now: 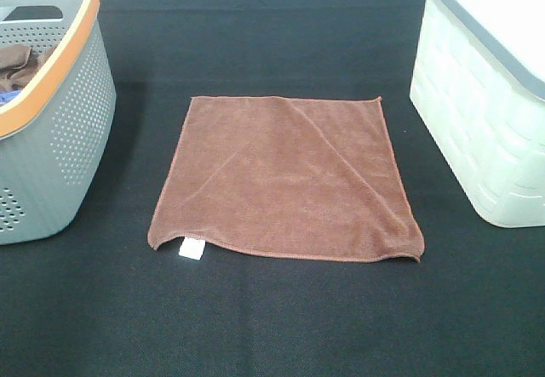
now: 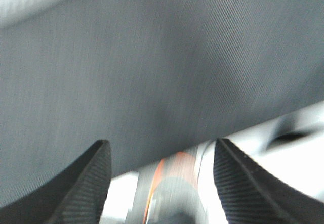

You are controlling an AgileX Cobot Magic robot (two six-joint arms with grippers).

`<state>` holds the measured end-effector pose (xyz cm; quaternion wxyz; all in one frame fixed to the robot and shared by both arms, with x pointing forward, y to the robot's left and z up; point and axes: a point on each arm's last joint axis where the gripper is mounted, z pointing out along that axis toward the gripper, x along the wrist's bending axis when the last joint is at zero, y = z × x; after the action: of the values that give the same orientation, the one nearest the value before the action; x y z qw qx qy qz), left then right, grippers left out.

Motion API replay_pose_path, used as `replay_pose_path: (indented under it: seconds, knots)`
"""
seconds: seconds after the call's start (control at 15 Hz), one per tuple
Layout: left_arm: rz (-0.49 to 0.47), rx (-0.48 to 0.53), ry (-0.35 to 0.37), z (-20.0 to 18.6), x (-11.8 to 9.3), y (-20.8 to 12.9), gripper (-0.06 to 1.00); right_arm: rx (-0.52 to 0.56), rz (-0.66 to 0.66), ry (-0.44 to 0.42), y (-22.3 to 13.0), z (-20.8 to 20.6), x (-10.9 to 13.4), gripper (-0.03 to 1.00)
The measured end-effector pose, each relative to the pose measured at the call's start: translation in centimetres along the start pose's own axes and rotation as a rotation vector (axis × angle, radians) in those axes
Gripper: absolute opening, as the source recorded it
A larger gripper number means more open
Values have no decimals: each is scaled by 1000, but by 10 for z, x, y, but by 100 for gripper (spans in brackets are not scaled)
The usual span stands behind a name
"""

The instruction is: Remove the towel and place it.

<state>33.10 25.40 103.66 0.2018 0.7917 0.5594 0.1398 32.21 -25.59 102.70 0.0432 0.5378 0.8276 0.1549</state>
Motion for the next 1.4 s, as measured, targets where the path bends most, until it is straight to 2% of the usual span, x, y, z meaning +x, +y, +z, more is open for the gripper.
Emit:
replay_pose_path:
  seconds: [0.07, 0.13, 0.33, 0.53, 0.87, 1.4]
  knots:
    - [41, -60, -16, -3, 0, -2, 58, -54, -4, -3, -9, -2, 0, 59]
    - [68, -71, -28, -5, 0, -4, 58, -86, -8, -4, -15, -5, 1, 59]
    - [158, -68, -102, -5, -7, -7, 58, -226, -35, -10, -31, -19, 3, 59]
    - [199, -13, -105, -1, -6, -15, 58, -330, -68, -17, -44, -28, 5, 59]
    - [205, 7, -109, 1, -6, -18, 58, -413, -78, -20, -55, -35, 6, 59]
    - [203, 7, -111, 1, -7, -18, 58, -415, -77, -19, -55, -35, 6, 59]
